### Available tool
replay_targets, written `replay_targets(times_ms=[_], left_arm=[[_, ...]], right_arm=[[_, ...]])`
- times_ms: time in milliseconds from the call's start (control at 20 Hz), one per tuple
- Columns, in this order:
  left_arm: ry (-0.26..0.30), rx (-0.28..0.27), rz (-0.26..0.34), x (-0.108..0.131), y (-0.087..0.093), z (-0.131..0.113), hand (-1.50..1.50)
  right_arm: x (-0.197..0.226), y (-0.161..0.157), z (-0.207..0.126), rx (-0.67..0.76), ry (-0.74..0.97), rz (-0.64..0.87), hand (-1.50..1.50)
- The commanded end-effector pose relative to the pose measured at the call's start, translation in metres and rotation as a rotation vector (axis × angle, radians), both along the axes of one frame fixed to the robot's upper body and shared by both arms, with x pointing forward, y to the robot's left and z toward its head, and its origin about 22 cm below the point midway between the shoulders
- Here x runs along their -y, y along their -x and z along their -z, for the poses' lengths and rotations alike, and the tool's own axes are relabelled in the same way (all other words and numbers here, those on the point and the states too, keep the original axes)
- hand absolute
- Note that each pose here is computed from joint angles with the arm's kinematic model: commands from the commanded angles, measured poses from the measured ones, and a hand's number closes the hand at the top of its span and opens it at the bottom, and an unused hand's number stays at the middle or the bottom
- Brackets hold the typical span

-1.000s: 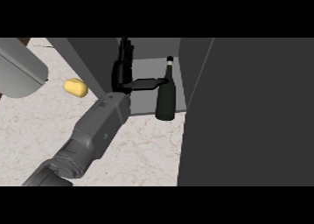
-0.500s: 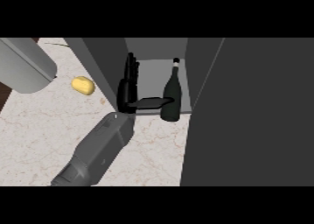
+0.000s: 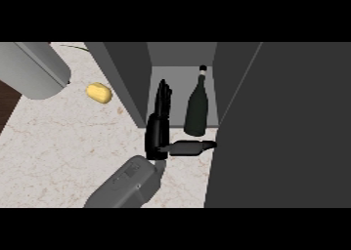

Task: Pick up the wine, place it into the cabinet and close the cabinet

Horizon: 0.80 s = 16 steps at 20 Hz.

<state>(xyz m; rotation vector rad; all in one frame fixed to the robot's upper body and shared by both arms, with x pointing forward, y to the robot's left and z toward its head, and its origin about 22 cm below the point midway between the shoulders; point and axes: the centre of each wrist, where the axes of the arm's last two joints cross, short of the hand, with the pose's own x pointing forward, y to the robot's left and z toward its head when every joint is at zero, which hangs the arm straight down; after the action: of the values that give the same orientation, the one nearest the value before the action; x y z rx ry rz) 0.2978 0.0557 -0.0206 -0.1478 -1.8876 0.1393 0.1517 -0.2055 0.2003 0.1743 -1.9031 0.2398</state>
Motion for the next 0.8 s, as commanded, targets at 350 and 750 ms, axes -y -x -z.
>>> replay_targets(times_ms=[350, 750], left_arm=[[0.058, 0.006, -0.045, -0.013, 0.076, -0.021, -1.5], [0.098, 0.027, -0.004, -0.052, 0.132, -0.047, -1.5]], right_arm=[[-0.006, 0.01, -0.012, 0.035, -0.011, -0.025, -1.5], [0.007, 0.023, -0.005, 0.009, -0.006, -0.055, -1.5]])
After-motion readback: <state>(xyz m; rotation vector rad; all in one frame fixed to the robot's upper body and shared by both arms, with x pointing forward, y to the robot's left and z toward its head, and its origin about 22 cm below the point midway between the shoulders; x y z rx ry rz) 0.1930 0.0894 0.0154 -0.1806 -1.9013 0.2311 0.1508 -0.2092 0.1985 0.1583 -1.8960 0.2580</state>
